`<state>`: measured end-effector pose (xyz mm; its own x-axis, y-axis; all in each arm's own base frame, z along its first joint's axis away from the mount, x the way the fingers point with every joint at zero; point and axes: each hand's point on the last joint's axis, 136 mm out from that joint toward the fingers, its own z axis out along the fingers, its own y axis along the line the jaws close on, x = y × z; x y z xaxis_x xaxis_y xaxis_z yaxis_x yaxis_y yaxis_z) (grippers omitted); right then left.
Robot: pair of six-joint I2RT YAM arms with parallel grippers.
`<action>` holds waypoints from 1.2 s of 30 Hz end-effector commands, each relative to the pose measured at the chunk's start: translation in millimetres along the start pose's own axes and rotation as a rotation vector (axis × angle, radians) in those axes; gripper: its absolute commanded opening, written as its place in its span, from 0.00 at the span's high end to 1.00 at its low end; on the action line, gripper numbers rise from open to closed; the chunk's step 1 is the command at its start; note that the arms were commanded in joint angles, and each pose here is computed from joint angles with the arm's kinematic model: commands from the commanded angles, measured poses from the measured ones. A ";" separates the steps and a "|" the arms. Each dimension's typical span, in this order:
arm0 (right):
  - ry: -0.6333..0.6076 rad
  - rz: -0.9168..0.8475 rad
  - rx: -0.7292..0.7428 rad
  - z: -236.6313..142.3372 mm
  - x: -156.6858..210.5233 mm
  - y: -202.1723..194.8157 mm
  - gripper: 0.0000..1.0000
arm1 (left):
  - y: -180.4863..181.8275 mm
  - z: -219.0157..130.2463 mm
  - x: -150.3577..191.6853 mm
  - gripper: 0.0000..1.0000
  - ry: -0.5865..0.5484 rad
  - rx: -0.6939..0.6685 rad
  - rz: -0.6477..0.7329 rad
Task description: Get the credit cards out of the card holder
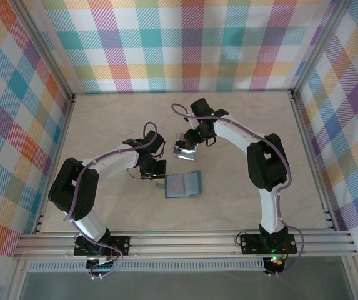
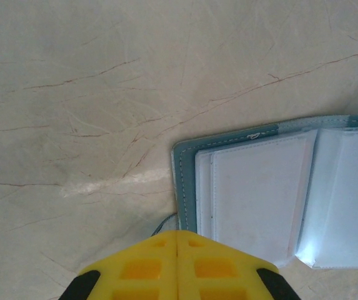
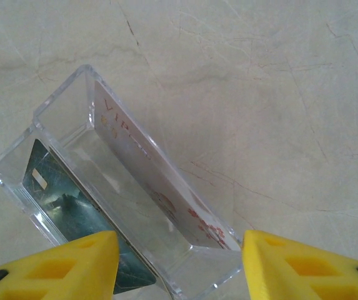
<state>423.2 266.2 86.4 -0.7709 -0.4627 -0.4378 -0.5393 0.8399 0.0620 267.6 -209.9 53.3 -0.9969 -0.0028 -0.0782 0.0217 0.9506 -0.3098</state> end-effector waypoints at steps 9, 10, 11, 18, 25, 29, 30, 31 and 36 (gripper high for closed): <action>-0.078 0.020 -0.055 -20.6 -18.9 8.7 0.45 | -3.0 -8.3 -4.6 0.93 -0.003 0.016 0.005; -0.082 0.021 -0.049 -22.4 -19.5 7.7 0.45 | -2.6 -7.7 -4.1 0.93 -0.001 0.015 0.004; -0.085 0.022 -0.040 -24.4 -19.9 6.3 0.45 | -3.1 -8.0 -4.3 0.93 -0.001 0.016 0.004; -0.104 0.036 -0.029 -41.6 -19.9 5.4 0.46 | -4.8 -11.5 -5.5 0.93 -0.008 0.021 0.006; -0.133 0.124 -0.037 -75.2 -7.8 11.1 0.48 | -11.2 -22.7 -8.1 0.94 -0.033 0.044 0.011; -0.089 0.244 -0.085 -91.6 11.7 25.9 0.55 | -13.3 -22.0 -5.5 0.96 -0.025 0.065 -0.002; -0.080 0.275 -0.108 -94.3 16.2 31.4 0.58 | -12.8 -20.1 -3.6 0.97 -0.017 0.067 -0.009; -0.070 0.313 -0.140 -97.6 21.3 39.1 0.60 | -12.7 -17.7 -2.0 0.97 -0.010 0.072 -0.014; 0.026 0.468 -0.281 -102.1 50.9 81.1 0.69 | -6.8 -6.4 7.5 1.00 0.024 0.066 -0.026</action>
<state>338.1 269.5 164.5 -0.8881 -0.1602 -0.4308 -0.3310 0.8732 0.3576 267.1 -218.6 64.5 -0.9968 -0.0036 -0.0797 0.0256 0.9317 -0.3624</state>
